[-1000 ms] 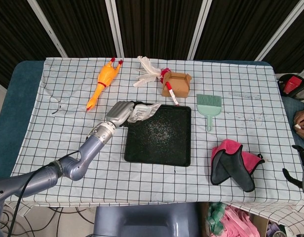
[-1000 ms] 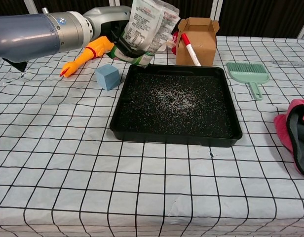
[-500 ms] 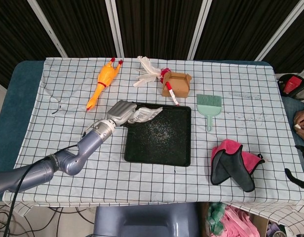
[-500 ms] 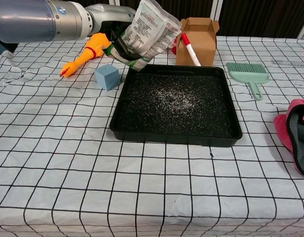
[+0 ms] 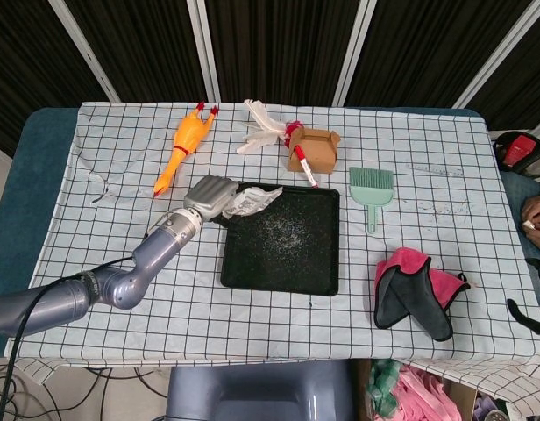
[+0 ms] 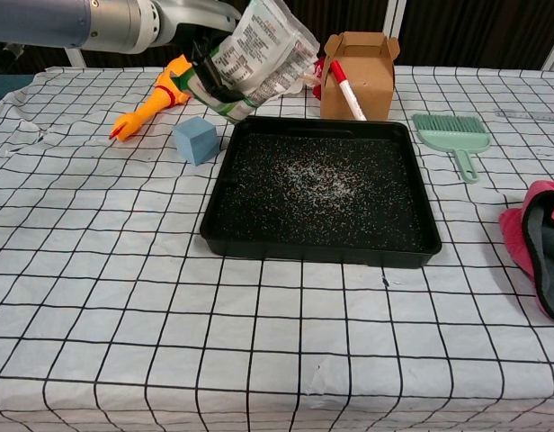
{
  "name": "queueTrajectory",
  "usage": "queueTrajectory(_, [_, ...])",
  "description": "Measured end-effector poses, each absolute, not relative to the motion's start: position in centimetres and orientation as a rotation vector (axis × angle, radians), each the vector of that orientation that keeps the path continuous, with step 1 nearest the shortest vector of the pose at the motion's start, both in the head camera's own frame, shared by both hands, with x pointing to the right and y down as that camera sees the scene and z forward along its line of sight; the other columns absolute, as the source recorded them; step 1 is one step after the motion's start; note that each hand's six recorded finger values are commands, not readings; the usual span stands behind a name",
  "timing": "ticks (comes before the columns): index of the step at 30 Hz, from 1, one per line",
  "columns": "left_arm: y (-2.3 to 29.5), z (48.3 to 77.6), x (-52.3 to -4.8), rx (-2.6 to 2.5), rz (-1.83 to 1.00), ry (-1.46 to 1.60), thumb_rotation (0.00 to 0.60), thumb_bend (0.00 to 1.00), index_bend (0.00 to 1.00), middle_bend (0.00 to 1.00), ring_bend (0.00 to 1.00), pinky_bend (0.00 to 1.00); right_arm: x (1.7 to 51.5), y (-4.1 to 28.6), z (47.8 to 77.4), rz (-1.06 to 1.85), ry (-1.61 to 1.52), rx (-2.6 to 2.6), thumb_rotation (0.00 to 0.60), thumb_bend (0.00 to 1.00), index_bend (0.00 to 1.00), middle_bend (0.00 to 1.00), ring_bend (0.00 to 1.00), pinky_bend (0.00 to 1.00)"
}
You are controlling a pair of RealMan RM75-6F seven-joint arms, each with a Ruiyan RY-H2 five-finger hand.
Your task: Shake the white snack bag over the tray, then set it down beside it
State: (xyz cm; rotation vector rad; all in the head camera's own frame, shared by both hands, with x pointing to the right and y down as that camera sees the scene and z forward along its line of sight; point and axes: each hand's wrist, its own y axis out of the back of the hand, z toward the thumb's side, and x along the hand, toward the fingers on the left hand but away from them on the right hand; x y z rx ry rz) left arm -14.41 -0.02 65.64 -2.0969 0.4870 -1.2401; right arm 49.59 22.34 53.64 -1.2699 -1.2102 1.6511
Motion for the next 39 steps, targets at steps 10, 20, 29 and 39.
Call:
queueTrajectory(10, [-0.5,64.5,-14.0,-1.948,-1.292,0.423,0.600,0.81,0.56,0.62,0.49,0.52,49.7,22.3,53.8,1.655,-1.212,-1.276,0.600,0.18,0.24,0.05,0.14,0.29])
queueTrajectory(20, [-0.6,64.2,-13.0,-1.847,-1.315,0.337,0.600,0.82,0.57,0.62,0.49,0.52,49.8,22.3,53.8,1.656,-1.214,-1.274,0.600,0.18,0.24,0.05,0.14,0.29])
queueTrajectory(29, [-0.2,64.1,-11.7,-1.850,-1.329,0.288,0.600,0.82,0.58,0.63,0.50,0.52,50.0,22.3,53.6,1.657,-1.221,-1.265,0.600,0.18,0.24,0.05,0.14,0.29])
queueTrajectory(39, [-0.1,64.0,-11.1,-1.795,-1.350,0.226,0.600,0.82,0.59,0.64,0.51,0.52,50.1,22.3,53.5,1.655,-1.227,-1.262,0.600,0.18,0.24,0.05,0.14,0.29])
